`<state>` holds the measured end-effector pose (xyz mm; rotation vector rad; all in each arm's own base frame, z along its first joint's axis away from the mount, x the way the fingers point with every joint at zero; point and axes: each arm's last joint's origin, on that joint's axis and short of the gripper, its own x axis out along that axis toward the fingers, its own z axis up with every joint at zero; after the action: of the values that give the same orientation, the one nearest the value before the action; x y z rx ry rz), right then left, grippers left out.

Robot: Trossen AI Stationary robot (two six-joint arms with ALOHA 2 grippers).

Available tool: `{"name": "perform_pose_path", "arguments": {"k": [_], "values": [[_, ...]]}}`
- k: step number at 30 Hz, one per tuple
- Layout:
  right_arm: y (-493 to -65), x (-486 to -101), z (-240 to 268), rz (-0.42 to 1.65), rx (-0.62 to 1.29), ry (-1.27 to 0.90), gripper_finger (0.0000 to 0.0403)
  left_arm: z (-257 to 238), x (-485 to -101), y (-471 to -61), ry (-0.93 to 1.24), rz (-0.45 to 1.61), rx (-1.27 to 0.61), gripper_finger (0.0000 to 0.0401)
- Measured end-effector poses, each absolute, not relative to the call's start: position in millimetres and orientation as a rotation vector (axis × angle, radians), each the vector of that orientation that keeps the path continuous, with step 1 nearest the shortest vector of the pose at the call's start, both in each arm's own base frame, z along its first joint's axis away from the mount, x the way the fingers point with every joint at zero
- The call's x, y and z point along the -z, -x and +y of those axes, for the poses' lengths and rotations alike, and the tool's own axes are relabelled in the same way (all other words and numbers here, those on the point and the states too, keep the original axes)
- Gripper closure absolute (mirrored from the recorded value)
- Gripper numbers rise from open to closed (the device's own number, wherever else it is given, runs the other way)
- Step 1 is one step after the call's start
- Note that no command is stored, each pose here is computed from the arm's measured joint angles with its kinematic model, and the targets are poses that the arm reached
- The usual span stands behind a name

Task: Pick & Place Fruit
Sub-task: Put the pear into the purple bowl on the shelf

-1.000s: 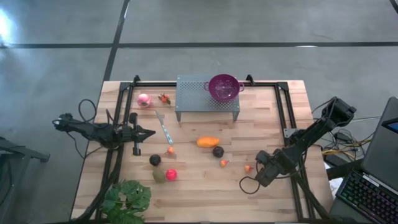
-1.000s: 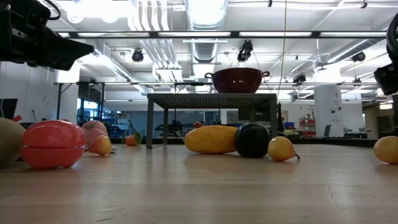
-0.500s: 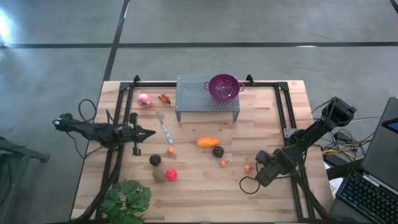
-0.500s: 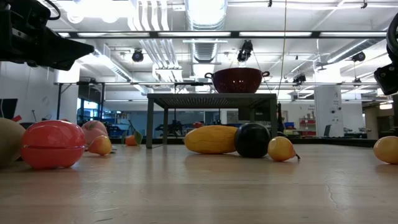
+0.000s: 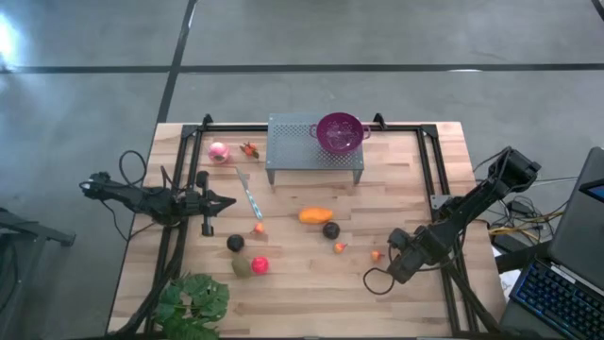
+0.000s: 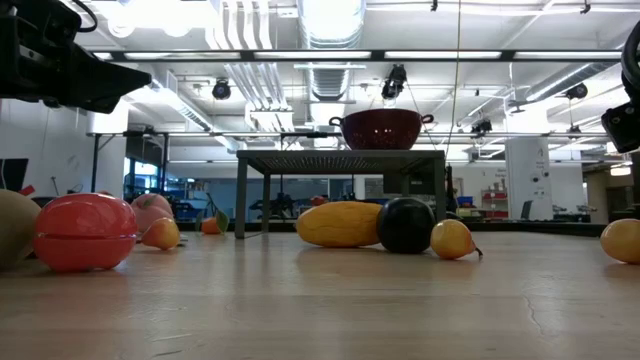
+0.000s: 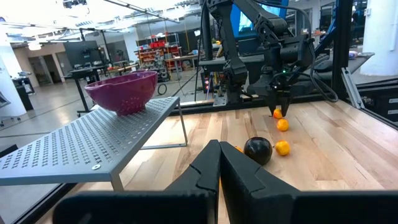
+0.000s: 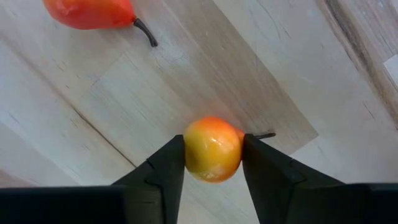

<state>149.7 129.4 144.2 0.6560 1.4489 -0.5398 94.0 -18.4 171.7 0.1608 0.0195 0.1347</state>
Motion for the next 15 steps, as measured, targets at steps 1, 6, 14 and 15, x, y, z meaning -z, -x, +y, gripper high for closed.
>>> {"name": "perform_pose_path", "arguments": {"k": [1,6,14,15], "values": [[-149.7,-144.2,129.3,1.449,0.540,-0.656,0.0266,-18.3,-171.6,-94.0,-0.161,0.020,-0.135,0.0389],[-149.1,-145.5,128.9,1.447,0.537,-0.658,0.0258,-18.3,-171.7,-94.0,-0.161,0.019,-0.135,0.0389],[-154.8,-149.0,123.0,1.441,0.509,-0.645,0.0264,-18.4,-171.6,-94.0,-0.160,0.020,-0.135,0.0389],[-157.6,-151.0,122.4,1.436,0.498,-0.645,0.0266,-18.3,-171.6,-94.0,-0.161,0.019,-0.135,0.0389]]}}
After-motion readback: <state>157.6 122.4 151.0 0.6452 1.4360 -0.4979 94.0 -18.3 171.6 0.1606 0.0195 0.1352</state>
